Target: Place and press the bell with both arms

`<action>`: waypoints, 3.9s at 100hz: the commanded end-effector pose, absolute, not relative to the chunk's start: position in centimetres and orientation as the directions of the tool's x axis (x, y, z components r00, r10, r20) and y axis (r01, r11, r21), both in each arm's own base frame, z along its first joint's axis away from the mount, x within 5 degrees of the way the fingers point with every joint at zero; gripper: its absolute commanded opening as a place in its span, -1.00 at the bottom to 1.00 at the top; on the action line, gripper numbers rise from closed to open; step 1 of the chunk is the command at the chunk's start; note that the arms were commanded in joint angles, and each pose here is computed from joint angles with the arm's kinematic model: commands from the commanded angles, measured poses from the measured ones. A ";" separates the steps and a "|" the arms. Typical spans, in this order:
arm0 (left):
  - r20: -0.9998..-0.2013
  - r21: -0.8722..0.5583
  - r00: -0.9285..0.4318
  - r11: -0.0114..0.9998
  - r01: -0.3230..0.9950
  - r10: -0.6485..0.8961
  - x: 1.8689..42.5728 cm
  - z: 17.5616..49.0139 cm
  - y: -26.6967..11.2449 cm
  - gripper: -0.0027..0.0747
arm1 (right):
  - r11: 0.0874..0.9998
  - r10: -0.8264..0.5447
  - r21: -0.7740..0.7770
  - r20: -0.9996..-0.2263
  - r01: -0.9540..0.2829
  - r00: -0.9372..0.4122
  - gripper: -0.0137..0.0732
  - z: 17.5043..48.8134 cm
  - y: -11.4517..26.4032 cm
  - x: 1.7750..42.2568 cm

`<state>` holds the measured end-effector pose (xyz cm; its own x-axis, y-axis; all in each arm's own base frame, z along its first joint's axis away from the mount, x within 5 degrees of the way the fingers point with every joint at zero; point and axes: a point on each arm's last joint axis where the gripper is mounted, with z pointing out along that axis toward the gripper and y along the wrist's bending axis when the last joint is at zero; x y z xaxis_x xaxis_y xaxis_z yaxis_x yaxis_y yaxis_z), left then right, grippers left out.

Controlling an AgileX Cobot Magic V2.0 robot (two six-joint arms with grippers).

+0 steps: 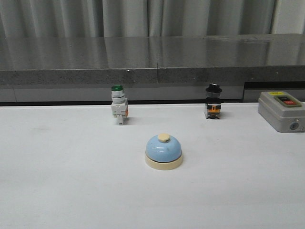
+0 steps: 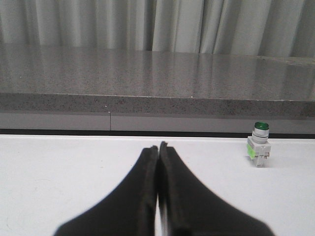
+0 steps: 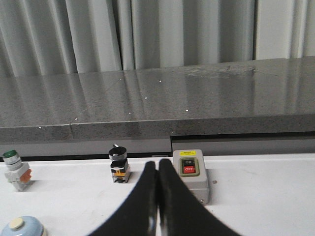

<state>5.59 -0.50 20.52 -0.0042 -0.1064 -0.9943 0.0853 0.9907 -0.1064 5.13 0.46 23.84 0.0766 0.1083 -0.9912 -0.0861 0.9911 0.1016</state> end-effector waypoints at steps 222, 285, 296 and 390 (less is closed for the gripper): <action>-0.989 -0.122 0.069 0.989 0.085 -0.128 5.5 20.1 -0.4 -0.98 | 0.822 -0.413 0.181 -0.464 -0.540 -0.784 -0.82 26.3 21.2 33.0; -0.989 -0.122 0.069 0.989 0.085 -0.128 5.5 20.1 -0.4 -0.98 | 0.832 -0.422 0.182 -0.405 -0.524 -0.811 -0.82 22.6 21.9 34.4; -0.989 -0.122 0.069 0.989 0.085 -0.128 5.5 20.1 -0.4 -0.98 | 0.833 -0.424 0.182 -0.394 -0.522 -0.815 -0.82 22.1 22.0 34.5; -0.989 -0.122 0.069 0.989 0.085 -0.128 5.5 20.1 -0.4 -0.98 | 0.821 -0.420 0.050 -0.622 -0.569 -0.661 -0.82 33.6 18.4 30.4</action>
